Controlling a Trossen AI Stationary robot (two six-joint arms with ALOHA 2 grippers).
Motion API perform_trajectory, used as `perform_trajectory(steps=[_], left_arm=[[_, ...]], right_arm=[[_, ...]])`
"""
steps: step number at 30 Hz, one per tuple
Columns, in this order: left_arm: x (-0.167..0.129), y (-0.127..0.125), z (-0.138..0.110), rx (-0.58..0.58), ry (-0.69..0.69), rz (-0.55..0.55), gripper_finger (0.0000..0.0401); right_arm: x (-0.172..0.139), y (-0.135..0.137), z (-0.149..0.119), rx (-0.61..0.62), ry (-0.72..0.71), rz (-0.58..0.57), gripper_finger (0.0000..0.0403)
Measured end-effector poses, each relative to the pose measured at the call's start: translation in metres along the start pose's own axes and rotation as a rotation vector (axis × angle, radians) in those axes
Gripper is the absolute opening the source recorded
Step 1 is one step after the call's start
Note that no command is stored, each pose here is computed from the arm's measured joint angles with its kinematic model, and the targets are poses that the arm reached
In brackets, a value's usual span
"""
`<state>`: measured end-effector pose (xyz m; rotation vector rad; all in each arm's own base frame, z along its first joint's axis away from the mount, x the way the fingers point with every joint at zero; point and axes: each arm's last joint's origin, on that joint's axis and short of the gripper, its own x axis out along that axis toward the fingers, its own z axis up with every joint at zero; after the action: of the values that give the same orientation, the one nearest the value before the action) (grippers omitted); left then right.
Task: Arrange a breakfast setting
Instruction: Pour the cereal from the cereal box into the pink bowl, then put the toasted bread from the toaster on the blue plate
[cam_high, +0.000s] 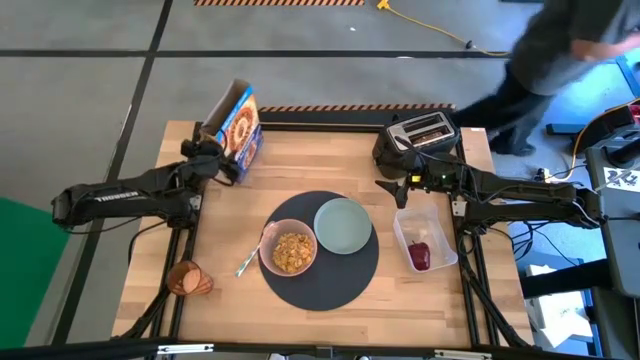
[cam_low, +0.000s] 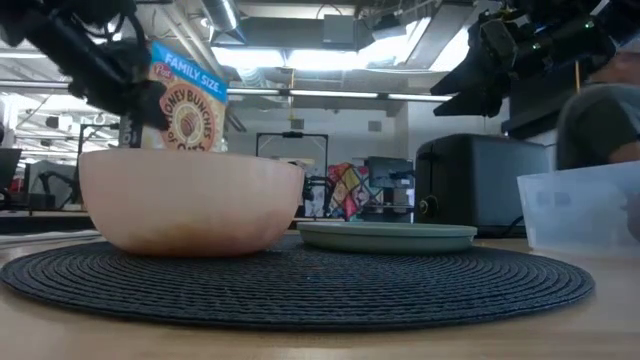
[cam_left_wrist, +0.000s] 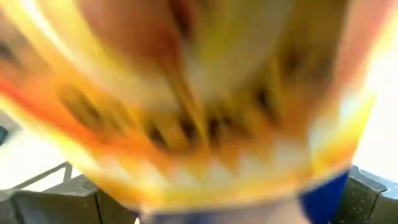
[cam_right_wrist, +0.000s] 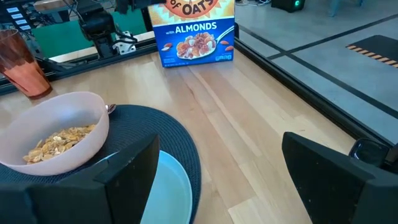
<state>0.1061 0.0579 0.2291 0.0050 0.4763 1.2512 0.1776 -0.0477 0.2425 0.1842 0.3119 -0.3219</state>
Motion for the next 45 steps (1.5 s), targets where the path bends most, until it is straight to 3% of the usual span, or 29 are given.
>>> perform_trajectory(steps=[11, 29, 38, 45], left_arm=[[-0.023, 0.02, 0.05, -0.003, -0.069, -0.014, 0.036], [-0.044, 0.038, 0.089, -0.003, -0.163, -0.085, 0.036], [-0.055, 0.034, 0.117, -0.001, -0.352, -0.369, 0.036], [-0.049, 0.004, 0.122, 0.142, -0.366, -0.496, 0.0359]], right_arm=[[0.0, 0.0, 0.0, 0.0, 0.001, 0.0, 0.0328], [0.0, 0.0, 0.0, 0.021, 0.0, -0.002, 0.0328], [-0.001, 0.001, 0.006, 0.028, -0.021, -0.004, 0.0328], [-0.007, 0.006, 0.028, 0.028, -0.061, 0.074, 0.0328]])
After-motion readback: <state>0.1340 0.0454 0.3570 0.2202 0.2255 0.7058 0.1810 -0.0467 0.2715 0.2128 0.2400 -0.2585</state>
